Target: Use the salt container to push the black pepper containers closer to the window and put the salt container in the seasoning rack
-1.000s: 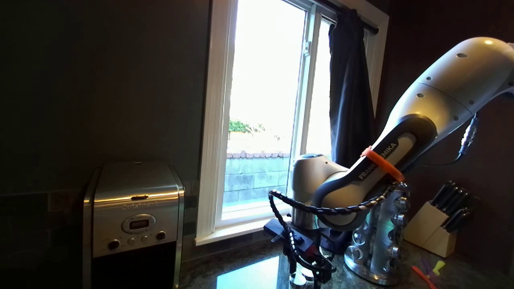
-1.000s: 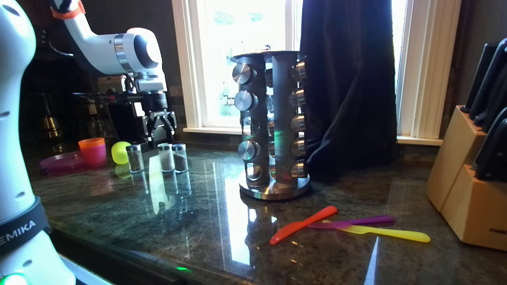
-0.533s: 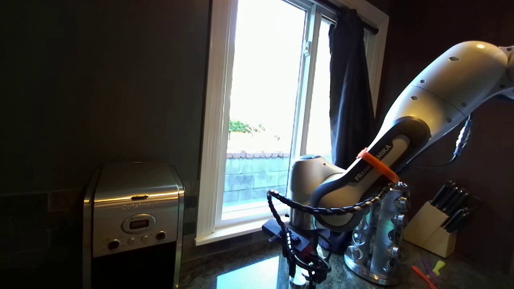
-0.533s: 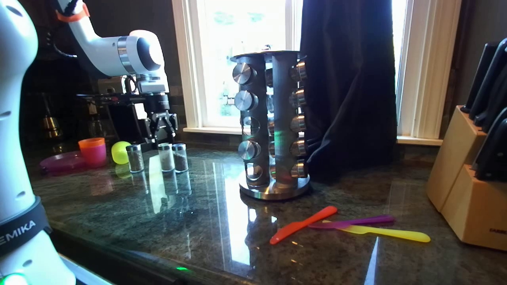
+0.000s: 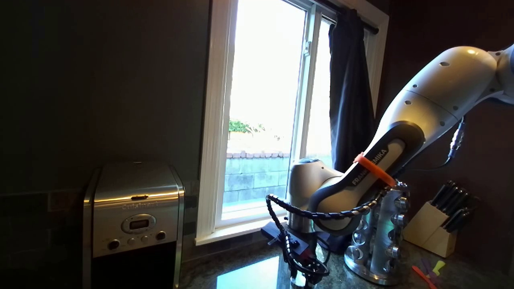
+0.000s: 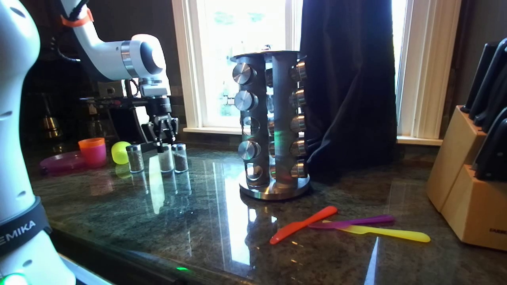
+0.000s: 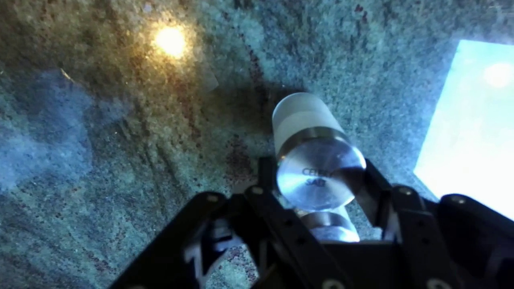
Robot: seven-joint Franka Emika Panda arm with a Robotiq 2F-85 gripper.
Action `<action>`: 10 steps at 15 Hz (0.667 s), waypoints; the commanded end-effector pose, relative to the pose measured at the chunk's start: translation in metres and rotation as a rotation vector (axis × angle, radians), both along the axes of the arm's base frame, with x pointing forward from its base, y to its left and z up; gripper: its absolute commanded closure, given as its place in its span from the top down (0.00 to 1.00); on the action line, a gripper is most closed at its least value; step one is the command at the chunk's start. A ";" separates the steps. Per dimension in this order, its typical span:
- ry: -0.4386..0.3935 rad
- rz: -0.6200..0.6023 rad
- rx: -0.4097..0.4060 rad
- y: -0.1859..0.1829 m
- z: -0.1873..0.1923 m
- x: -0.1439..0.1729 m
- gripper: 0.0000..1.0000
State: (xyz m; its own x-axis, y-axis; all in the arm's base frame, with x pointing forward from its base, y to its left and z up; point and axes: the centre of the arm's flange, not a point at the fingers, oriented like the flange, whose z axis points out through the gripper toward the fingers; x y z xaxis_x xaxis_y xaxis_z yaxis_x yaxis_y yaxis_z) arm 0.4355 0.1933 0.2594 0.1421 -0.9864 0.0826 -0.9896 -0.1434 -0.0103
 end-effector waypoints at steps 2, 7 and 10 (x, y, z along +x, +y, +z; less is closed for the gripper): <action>-0.032 -0.003 0.012 0.004 0.005 0.000 0.25; 0.028 0.069 0.015 0.007 0.035 -0.018 0.25; 0.122 0.120 0.066 0.009 0.038 -0.030 0.25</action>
State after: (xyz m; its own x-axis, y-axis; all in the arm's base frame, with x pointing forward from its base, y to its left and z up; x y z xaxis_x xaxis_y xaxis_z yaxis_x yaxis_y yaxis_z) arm 0.4252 0.2042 0.2829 0.2210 -0.9741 0.0476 -0.9750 -0.2195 0.0345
